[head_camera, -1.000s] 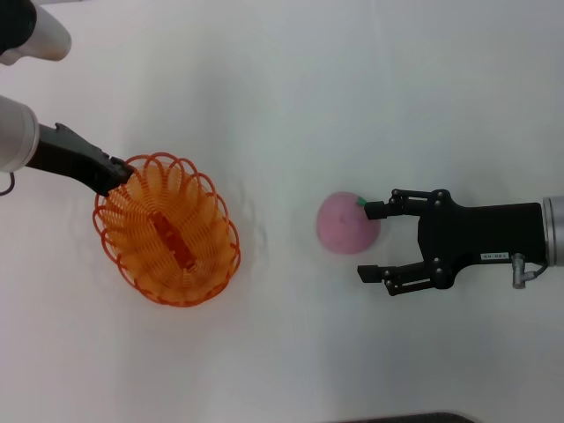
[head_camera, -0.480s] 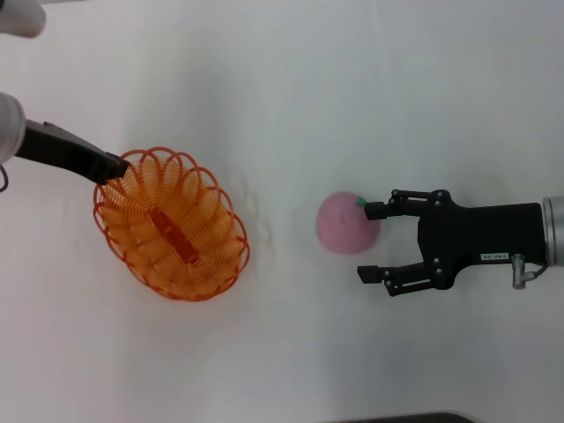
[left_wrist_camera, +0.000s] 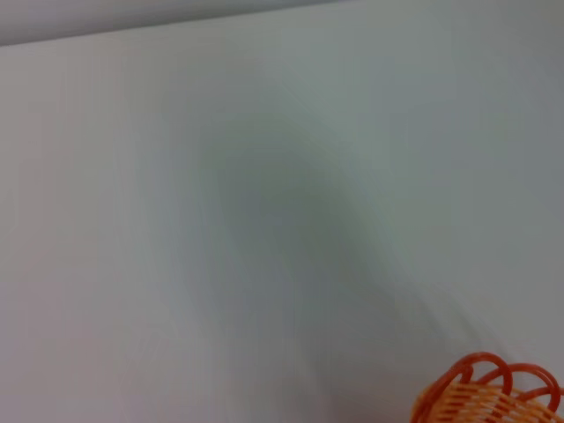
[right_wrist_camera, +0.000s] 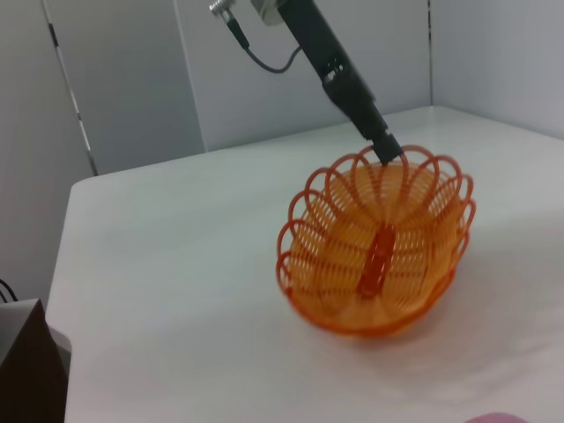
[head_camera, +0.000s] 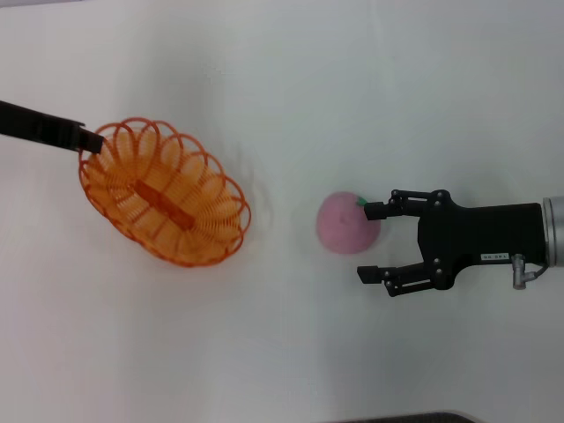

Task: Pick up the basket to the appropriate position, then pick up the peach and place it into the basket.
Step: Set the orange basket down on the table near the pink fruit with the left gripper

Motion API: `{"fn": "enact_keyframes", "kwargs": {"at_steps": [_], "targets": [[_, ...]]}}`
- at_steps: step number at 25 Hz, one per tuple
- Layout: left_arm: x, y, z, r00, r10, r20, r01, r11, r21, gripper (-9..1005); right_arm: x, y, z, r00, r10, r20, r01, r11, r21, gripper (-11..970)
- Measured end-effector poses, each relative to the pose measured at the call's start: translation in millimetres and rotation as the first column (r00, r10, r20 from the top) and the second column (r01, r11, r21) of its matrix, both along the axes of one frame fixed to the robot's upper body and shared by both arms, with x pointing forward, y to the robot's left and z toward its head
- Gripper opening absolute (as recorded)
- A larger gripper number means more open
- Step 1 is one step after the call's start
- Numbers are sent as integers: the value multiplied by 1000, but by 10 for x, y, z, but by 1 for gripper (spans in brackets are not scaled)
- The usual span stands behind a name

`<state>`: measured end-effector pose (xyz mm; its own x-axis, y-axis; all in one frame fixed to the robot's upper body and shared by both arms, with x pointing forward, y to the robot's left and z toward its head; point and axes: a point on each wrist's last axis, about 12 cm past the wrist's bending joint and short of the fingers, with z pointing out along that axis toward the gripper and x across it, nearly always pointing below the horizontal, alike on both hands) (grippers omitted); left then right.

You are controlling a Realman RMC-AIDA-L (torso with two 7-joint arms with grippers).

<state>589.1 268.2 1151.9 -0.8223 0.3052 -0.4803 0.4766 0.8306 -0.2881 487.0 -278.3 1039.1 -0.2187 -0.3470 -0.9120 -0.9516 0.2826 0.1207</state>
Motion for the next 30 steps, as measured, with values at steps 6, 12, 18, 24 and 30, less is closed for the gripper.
{"fn": "enact_keyframes", "kwargs": {"at_steps": [6, 12, 18, 24, 30], "targets": [[-67, 222, 37, 991, 125, -49, -131, 981, -141, 39, 0, -4, 3, 1000, -4, 1, 4, 1000, 4, 915], [-214, 361, -70, 972, 214, -100, -232, 945, -230, 38, 1, -6, 5, 1000, -4, 1, 4, 1000, 4, 915], [-394, 448, -222, 947, 290, -138, -320, 897, -306, 38, 4, -6, 8, 1000, -3, 3, 3, 1000, 3, 915], [-505, 511, -387, 920, 354, -168, -391, 858, -332, 39, 15, 0, 17, 1000, -7, -3, 7, 1000, 9, 916], [-581, 553, -499, 895, 401, -194, -445, 817, -367, 39, 17, 0, 23, 1000, -12, -2, 12, 1000, 16, 916]]}}
